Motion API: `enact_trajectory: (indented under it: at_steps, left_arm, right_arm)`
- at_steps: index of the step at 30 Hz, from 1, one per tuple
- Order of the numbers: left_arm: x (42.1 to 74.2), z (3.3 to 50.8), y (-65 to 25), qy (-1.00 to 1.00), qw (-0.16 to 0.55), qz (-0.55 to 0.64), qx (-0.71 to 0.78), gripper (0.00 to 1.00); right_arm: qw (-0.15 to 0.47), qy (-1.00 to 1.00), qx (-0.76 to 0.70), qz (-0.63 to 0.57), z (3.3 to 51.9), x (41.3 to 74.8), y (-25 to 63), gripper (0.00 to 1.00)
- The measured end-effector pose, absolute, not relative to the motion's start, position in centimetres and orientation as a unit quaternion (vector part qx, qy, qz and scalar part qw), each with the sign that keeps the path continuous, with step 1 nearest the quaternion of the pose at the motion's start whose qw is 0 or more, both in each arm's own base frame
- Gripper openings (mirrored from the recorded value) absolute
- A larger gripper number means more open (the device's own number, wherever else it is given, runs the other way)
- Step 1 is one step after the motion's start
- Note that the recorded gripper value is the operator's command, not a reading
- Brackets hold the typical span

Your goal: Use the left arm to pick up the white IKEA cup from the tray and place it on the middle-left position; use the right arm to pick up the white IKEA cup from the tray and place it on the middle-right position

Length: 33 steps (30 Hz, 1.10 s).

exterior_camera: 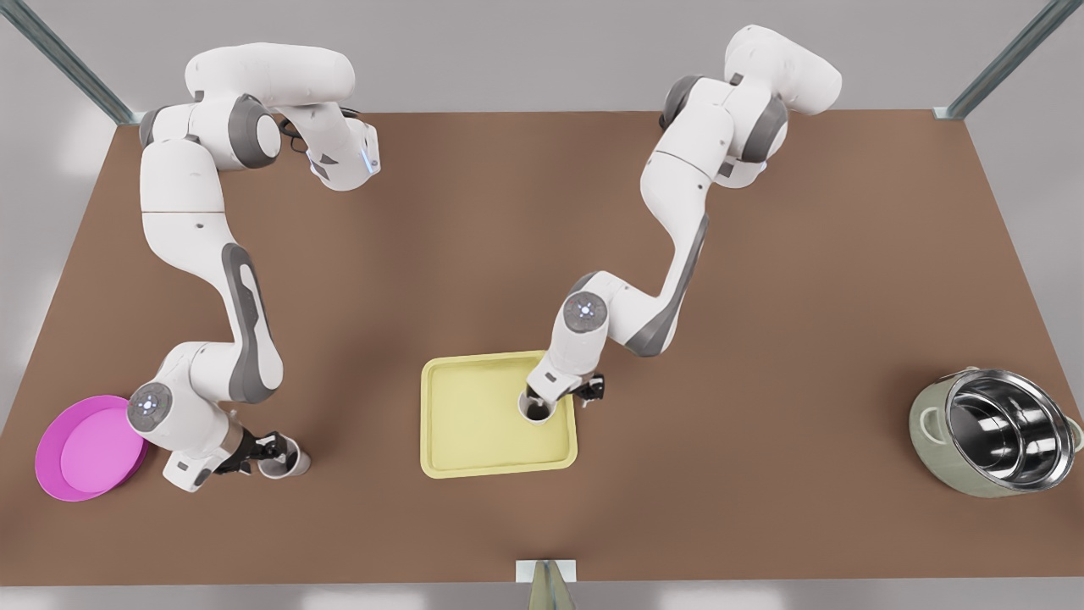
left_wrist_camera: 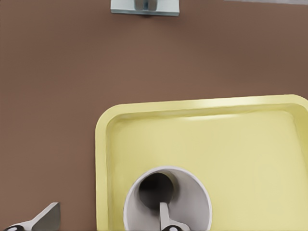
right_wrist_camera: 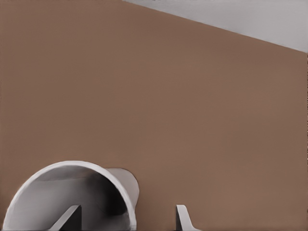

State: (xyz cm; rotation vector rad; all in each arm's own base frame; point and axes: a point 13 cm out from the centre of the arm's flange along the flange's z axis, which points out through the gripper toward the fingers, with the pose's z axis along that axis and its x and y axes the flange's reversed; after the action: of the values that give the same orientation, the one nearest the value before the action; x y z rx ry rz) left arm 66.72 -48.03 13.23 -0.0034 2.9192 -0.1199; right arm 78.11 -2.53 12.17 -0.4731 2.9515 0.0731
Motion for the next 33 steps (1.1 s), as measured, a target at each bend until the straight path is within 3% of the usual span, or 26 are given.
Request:
enact_trajectory:
  at_steps: [4,7,10,15,17,18,19,20,26,28,33]
  left_arm:
    - [66.9,12.4,-48.3,0.992,0.115,-0.047,-0.019,1.0]
    - [66.5,10.9,-48.6,0.992,0.111,-0.047,-0.027,1.0]
    - [66.4,10.1,-48.7,0.992,0.11,-0.048,-0.036,0.99]
    - [66.2,9.6,-49.3,0.991,0.11,-0.057,-0.05,0.43]
    - [66.1,9.8,-49.7,0.99,0.11,-0.062,-0.056,0.34]
    - [66.1,9.8,-49.8,0.99,0.111,-0.064,-0.06,0.34]
    - [66.0,9.9,-50.0,0.99,0.111,-0.066,-0.063,0.25]
    - [65.9,10.0,-50.2,0.989,0.11,-0.069,-0.065,0.23]
    - [66.3,12.9,-50.0,0.987,0.113,-0.073,-0.086,0.2]
    - [67.6,17.0,-48.2,0.985,0.118,-0.076,-0.104,0.21]
    - [70.9,21.3,-31.1,0.976,0.069,-0.049,-0.201,0.2]
  right_arm:
    - [0.079,0.983,-0.16,0.034,16.7,78.0,-2.1,1.0]
    - [0.085,0.981,-0.173,0.024,27.1,76.7,-1.9,1.0]
    - [0.089,0.976,-0.196,-0.013,39.1,73.2,-0.4,1.0]
    - [0.061,0.98,-0.186,-0.041,48.1,66.2,-0.5,1.0]
    - [0.039,0.981,-0.187,-0.042,49.1,62.5,0.6,1.0]
    - [0.028,0.982,-0.183,-0.041,48.9,61.6,0.7,1.0]
    - [0.019,0.983,-0.178,-0.04,48.7,60.9,0.5,1.0]
    - [0.011,0.984,-0.173,-0.04,48.5,60.5,0.2,1.0]
    - [-0.023,0.987,-0.155,-0.036,46.6,59.8,0.0,1.0]
    - [-0.029,0.987,-0.153,-0.036,46.4,59.6,0.3,1.0]
    - [-0.047,0.991,-0.125,-0.035,45.5,59.3,-2.2,1.0]
